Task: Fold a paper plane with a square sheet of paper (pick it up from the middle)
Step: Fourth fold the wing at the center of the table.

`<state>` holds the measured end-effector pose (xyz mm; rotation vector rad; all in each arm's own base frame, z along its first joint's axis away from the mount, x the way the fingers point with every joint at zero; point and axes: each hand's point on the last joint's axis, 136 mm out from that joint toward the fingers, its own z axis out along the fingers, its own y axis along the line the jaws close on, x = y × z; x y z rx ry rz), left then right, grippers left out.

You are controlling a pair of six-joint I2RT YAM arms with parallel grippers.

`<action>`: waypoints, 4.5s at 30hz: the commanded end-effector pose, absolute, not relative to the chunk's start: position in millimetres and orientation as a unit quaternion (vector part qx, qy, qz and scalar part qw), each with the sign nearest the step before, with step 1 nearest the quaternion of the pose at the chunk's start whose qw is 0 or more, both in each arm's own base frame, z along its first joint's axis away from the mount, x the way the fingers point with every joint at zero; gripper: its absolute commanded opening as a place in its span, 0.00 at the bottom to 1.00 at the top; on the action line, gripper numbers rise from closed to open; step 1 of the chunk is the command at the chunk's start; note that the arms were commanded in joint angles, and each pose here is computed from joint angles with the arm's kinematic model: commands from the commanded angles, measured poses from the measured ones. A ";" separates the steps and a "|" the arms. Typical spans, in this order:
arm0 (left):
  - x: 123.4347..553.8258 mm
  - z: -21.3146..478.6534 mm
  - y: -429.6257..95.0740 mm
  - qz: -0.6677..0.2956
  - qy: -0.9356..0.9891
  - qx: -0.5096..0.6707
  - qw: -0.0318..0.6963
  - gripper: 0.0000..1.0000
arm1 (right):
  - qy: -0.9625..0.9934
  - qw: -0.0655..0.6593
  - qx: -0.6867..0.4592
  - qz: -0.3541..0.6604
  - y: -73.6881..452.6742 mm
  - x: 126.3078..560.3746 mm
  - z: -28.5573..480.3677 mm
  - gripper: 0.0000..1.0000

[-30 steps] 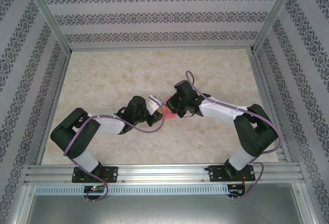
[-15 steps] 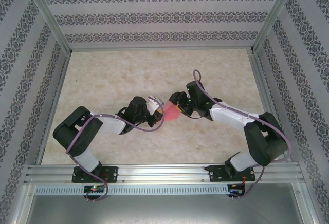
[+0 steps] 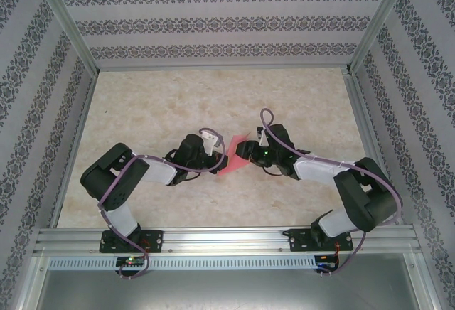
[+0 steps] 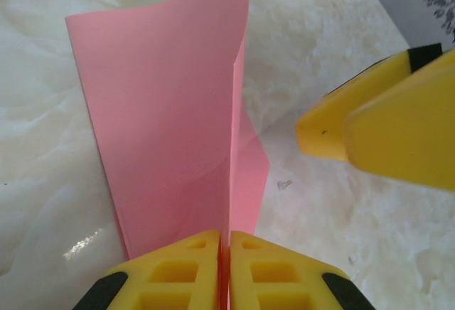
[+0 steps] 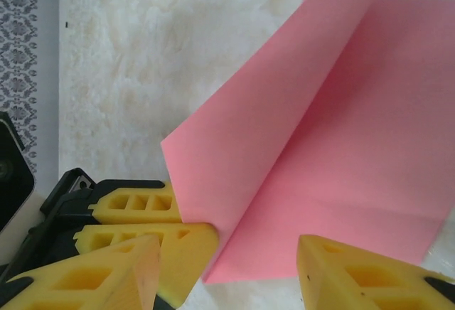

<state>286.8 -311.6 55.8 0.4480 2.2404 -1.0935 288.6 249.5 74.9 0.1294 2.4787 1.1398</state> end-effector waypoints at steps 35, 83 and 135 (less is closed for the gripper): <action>294.7 47.0 -319.6 -0.468 0.857 0.043 0.210 0.16 | 0.907 0.176 0.053 0.378 251.5 313.9 27.9 0.48; 297.9 76.2 -300.9 -0.440 0.873 0.040 0.206 0.31 | 0.977 0.055 0.128 0.164 201.7 280.3 -37.5 0.39; 290.7 16.5 -313.0 -0.393 0.910 0.056 0.117 0.08 | 0.979 0.034 0.079 0.187 211.3 275.1 -39.4 0.42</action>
